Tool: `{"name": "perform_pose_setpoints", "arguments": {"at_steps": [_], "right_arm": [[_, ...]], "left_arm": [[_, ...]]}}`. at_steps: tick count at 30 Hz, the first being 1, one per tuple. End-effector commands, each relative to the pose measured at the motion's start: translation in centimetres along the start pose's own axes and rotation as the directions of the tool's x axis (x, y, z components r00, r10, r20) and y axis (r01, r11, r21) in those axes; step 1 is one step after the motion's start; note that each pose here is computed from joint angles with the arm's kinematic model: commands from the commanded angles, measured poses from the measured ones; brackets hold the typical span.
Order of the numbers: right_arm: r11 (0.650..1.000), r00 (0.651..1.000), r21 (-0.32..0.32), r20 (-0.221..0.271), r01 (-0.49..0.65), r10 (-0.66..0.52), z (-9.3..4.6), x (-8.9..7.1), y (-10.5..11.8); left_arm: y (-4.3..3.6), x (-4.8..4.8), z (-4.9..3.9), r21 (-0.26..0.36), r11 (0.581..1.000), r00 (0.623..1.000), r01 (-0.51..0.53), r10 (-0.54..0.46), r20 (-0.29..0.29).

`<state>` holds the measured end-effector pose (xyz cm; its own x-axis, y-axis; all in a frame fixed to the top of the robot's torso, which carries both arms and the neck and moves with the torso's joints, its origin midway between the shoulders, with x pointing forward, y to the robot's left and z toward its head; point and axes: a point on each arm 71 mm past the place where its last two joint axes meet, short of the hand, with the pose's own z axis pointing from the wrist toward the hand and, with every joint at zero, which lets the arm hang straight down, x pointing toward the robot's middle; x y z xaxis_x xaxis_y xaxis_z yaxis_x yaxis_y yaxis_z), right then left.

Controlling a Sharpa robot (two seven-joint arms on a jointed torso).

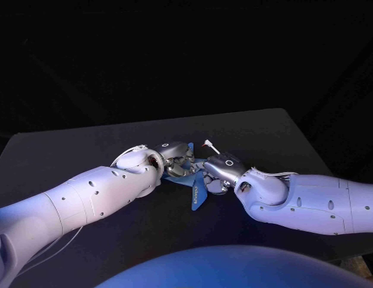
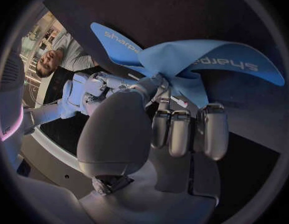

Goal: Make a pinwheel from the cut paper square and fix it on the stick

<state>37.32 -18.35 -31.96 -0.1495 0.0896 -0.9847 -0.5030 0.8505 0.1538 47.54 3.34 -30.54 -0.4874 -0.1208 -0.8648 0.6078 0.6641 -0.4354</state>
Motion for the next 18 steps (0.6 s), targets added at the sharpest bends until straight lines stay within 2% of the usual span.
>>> {"name": "perform_pose_setpoints", "arguments": {"at_steps": [1, 12, 18], "right_arm": [[0.999, 0.996, 0.017, -0.088, 0.029, -0.028, -0.57, 1.18, -0.42], [1.000, 1.000, -0.010, -0.022, 0.004, -0.004, -1.00, 0.85, -0.23], [1.000, 1.000, -0.018, -0.015, 0.000, -0.001, -1.06, 0.79, -0.14]], "left_arm": [[0.09, 0.53, -0.04, -0.009, 1.000, 0.999, 0.003, -0.003, -0.039], [0.31, 0.53, -0.06, -0.019, 1.000, 0.999, 0.002, -0.002, -0.040], [0.33, 0.54, -0.06, -0.021, 1.000, 0.999, 0.002, -0.003, -0.042]]}}
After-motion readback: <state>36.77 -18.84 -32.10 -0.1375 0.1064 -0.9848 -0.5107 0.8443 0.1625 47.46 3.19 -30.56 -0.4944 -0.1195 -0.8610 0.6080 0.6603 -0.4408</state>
